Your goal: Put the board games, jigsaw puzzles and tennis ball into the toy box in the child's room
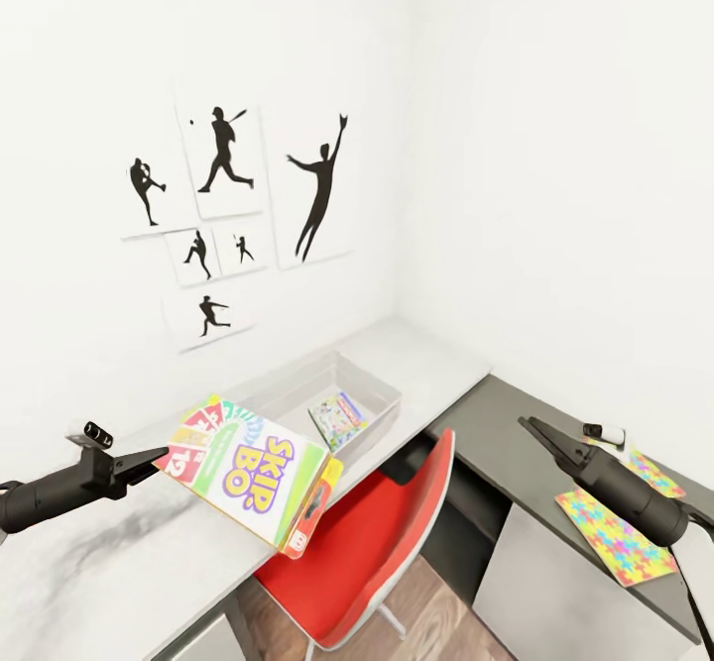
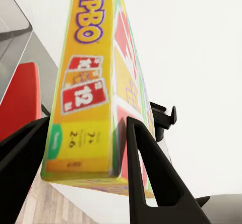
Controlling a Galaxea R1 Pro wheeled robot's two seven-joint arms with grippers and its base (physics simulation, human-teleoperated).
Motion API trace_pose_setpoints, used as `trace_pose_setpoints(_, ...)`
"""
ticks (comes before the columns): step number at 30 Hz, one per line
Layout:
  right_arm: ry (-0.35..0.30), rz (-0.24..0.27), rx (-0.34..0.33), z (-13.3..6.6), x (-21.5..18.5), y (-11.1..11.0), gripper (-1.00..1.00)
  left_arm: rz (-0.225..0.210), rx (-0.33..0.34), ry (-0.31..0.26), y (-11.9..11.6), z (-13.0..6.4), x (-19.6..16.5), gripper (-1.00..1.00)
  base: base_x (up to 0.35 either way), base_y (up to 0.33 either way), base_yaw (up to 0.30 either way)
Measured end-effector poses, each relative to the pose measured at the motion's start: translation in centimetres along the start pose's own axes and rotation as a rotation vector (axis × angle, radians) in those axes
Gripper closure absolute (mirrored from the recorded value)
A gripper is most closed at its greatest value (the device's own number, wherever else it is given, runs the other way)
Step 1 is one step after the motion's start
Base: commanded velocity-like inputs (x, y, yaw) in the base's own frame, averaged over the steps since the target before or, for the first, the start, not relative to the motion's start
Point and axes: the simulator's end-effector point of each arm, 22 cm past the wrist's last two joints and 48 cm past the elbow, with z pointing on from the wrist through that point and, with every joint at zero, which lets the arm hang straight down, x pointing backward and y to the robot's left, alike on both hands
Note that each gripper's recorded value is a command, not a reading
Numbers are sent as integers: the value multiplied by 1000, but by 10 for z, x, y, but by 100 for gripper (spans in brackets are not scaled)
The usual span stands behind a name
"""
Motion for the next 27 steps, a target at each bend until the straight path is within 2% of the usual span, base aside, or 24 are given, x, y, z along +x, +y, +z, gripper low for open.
trace_pose_setpoints(10,2,-2,-1,1,0,1,-100,0,0,0,0,0,0,100,236,-211,249)
trace_pose_setpoints(14,2,0,1,1,1,0,-100,0,3,-2,0,0,-1,100,99,-207,247)
trace_pose_setpoints(27,2,1,-1,1,1,0,-100,0,2,0,0,0,0,100,4,-59,16)
